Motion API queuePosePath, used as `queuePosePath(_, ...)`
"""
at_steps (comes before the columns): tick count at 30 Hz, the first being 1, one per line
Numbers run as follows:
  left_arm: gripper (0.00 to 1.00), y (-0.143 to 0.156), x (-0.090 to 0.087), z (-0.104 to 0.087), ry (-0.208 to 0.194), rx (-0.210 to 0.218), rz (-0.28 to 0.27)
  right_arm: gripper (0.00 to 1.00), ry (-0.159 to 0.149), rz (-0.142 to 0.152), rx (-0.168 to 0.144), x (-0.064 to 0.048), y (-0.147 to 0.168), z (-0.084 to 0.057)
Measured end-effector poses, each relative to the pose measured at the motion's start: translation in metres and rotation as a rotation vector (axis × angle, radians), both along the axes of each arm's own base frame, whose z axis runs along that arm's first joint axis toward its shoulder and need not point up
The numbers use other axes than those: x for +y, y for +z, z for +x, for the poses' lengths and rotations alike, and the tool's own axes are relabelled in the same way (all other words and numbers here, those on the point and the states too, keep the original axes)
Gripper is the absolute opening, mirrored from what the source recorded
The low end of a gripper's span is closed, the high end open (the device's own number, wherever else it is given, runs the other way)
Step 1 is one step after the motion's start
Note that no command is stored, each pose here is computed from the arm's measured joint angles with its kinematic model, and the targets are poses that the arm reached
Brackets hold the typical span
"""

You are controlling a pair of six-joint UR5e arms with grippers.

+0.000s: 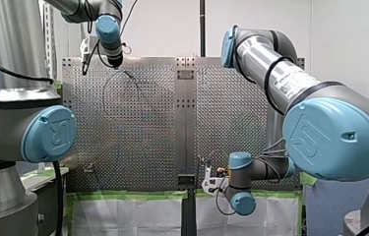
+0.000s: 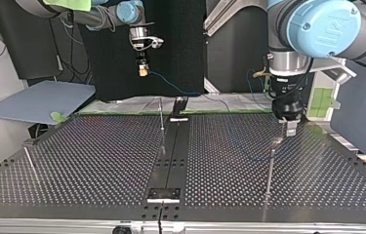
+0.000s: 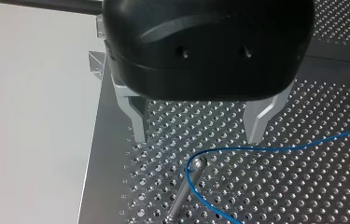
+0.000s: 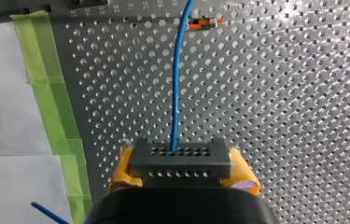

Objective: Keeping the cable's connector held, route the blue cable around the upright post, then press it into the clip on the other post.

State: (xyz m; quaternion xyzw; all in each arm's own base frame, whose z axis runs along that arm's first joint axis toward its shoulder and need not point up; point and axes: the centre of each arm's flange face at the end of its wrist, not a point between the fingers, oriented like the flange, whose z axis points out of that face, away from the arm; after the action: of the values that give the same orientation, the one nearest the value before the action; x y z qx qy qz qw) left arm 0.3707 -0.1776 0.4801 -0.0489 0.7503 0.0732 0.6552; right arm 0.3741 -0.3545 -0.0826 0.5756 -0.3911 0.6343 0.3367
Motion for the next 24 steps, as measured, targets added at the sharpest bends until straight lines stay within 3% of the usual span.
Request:
queuePosePath(12,1.0,0.0,-0.003,0.0,-0.021,0.0,0.023,0.0,0.001,0.0,0.0,0.0,0.0,0.0)
queuePosePath(24,1.0,0.0,-0.03,-0.005,-0.135,-0.009,0.112,0.0,0.001,0.004,0.001,0.001,0.0,0.0)
